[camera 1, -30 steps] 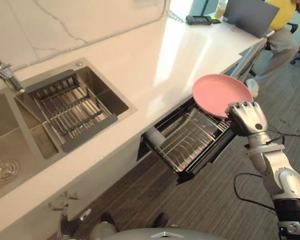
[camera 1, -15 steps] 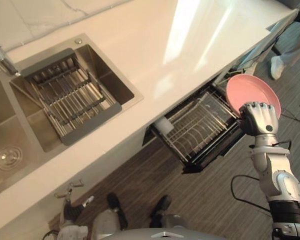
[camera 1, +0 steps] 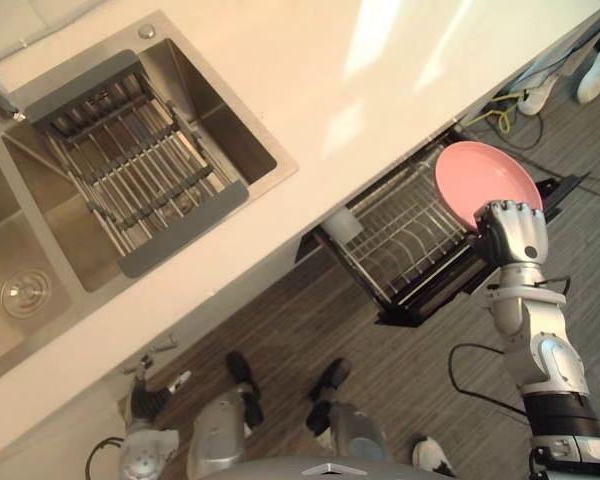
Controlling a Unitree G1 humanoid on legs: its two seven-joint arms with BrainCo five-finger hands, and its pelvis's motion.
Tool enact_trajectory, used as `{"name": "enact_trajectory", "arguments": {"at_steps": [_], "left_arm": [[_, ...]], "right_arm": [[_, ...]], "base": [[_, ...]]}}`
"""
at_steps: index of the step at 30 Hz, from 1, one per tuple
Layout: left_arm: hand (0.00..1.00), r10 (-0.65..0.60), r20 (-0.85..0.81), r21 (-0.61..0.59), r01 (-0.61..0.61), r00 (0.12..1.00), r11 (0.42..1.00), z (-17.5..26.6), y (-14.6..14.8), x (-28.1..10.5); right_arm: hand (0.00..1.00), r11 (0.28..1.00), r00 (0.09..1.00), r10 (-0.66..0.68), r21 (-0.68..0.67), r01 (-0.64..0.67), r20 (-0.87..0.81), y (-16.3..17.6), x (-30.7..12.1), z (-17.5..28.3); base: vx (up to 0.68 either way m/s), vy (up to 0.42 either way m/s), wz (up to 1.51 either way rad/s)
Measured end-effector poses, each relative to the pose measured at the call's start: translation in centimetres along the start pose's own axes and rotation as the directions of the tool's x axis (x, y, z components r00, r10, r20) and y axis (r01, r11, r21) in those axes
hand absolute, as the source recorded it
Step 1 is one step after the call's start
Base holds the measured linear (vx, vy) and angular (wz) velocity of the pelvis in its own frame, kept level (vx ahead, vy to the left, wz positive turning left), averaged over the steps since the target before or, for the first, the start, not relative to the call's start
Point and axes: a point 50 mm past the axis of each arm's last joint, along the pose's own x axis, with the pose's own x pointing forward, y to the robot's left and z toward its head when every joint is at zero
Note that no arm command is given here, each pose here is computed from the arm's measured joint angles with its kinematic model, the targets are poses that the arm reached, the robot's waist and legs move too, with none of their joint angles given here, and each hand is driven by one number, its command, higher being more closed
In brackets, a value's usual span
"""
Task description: Walk over to the sink, pick up the cup, carry it to the dishwasher, place the cup inside the dishwasher, then close the dishwasher door
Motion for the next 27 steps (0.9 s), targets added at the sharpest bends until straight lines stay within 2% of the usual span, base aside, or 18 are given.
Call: {"name": "enact_trajectory", "arguments": {"at_steps": [8,13,19,24,25,27], "left_arm": [[0.00,-0.067,0.063,0.007,0.067,0.996,0.998,1.5,-0.9,0.6],[0.00,-0.093,0.056,-0.075,0.097,0.994,0.992,1.8,-0.9,0.9],[0.00,-0.121,0.090,-0.137,0.132,0.989,0.982,3.2,-1.6,1.5],[0.00,-0.180,0.122,-0.126,0.196,0.976,0.973,4.1,-3.0,1.4],[0.00,-0.185,0.123,-0.131,0.200,0.975,0.971,4.1,-3.1,1.3],[0.00,-0.189,0.126,-0.142,0.207,0.974,0.968,4.3,-3.4,1.2]], "right_arm": [[1.00,0.996,0.998,0.050,0.075,-0.047,-0.041,1.1,2.7,0.7],[1.00,0.987,0.990,0.136,0.091,-0.132,-0.046,2.0,4.8,1.1],[1.00,0.988,0.984,0.138,0.089,-0.128,-0.112,0.2,8.3,-0.6],[1.00,0.989,0.970,0.135,0.092,-0.119,-0.202,-1.8,10.8,-2.6],[0.00,0.988,0.966,0.137,0.099,-0.117,-0.220,-1.9,10.9,-2.8],[0.00,0.987,0.950,0.131,0.126,-0.098,-0.284,-2.4,11.3,-3.7]], "base": [[-0.05,0.132,0.05],[-0.05,0.127,0.05],[-0.06,0.112,0.09],[-0.04,0.099,0.09],[-0.01,0.081,0.14],[0.00,0.074,0.09]]}}
